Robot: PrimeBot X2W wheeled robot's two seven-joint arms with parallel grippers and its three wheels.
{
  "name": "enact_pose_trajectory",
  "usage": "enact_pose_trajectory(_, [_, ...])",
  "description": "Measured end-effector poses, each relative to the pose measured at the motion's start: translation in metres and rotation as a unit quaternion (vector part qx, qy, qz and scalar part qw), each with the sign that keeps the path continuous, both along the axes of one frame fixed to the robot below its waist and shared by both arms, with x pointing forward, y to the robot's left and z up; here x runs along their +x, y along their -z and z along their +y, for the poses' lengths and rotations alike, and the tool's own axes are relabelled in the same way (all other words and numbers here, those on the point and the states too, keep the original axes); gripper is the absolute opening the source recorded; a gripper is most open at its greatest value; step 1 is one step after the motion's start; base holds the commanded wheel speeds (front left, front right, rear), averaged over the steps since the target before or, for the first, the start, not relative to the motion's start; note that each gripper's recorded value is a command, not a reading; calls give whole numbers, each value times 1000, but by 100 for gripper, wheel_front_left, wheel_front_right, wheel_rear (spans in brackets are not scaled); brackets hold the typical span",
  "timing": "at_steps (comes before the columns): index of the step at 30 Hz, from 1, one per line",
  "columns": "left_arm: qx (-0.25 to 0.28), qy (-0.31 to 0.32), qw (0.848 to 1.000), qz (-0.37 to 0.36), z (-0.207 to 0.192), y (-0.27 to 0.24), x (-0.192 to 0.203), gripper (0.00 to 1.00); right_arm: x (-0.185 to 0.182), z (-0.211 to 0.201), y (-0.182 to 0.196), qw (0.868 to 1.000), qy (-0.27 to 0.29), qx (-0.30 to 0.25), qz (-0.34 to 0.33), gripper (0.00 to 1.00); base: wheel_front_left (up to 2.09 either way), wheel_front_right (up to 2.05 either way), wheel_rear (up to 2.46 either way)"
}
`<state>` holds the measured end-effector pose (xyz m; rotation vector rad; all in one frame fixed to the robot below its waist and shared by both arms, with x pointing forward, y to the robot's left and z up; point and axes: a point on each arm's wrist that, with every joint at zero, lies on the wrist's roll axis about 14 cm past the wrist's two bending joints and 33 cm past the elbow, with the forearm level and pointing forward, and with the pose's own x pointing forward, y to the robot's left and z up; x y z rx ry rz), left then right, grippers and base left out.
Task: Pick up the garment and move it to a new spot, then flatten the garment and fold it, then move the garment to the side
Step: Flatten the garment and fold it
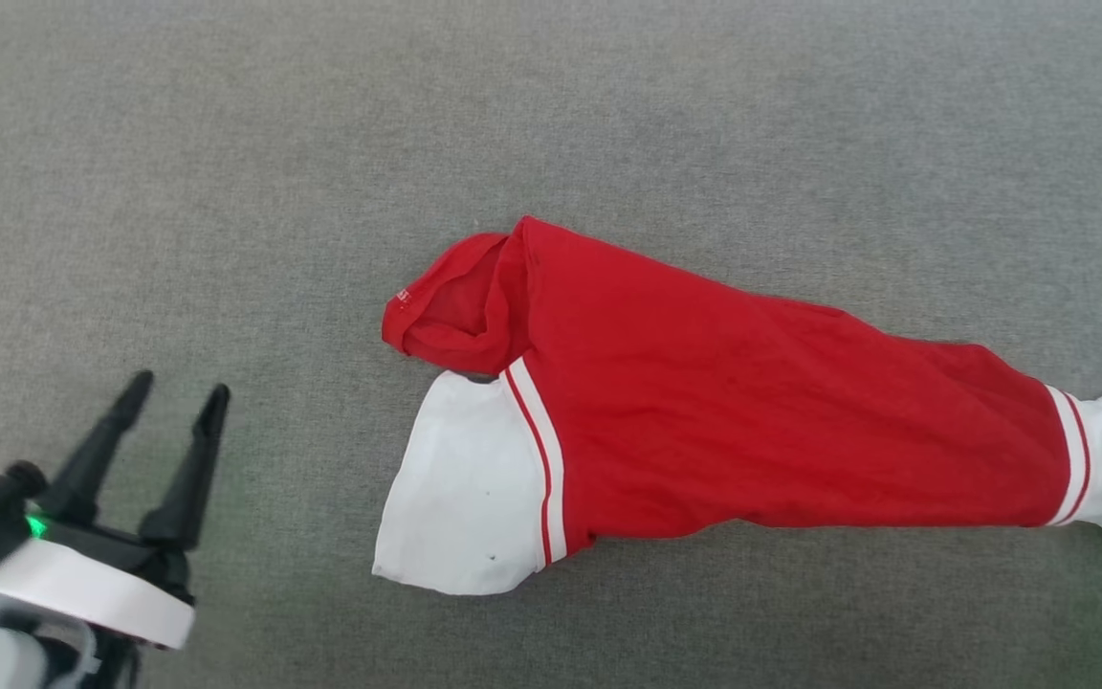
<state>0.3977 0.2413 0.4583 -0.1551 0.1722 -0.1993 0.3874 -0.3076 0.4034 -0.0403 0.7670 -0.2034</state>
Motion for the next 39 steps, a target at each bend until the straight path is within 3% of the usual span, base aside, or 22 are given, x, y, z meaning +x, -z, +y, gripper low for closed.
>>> enact_pose_trajectory(5, [32, 34, 998, -29, 2, -26, 9, 100, 8, -8, -32, 997, 3, -19, -69, 100, 0, 0, 0])
enact_pose_trajectory(11, [94, 144, 985, -28, -17, -45, 3, 100, 32, 23, -81, 980, -33, 10, -194, 100, 0, 0, 0])
enact_pose_trajectory(18, [114, 303, 940, 108, -63, -18, -43, 100, 50, 54, -98, 967, -72, 25, -243, 100, 0, 0, 0])
enact_pose_trajectory(22, [92, 364, 910, 179, -93, 1, -69, 100, 54, 61, -96, 966, -78, 30, -243, 100, 0, 0, 0])
enact_pose_trajectory(29, [73, 407, 877, 244, -124, 38, -79, 100, 52, 54, -94, 967, -69, 24, -243, 100, 0, 0, 0])
enact_pose_trajectory(35, [71, 408, 873, 258, -136, 58, -67, 100, 52, 49, -99, 967, -65, 19, -247, 100, 0, 0, 0])
enact_pose_trajectory(39, [60, 409, 860, 298, -140, 76, -77, 100, 51, 47, -100, 967, -63, 15, -248, 100, 0, 0, 0])
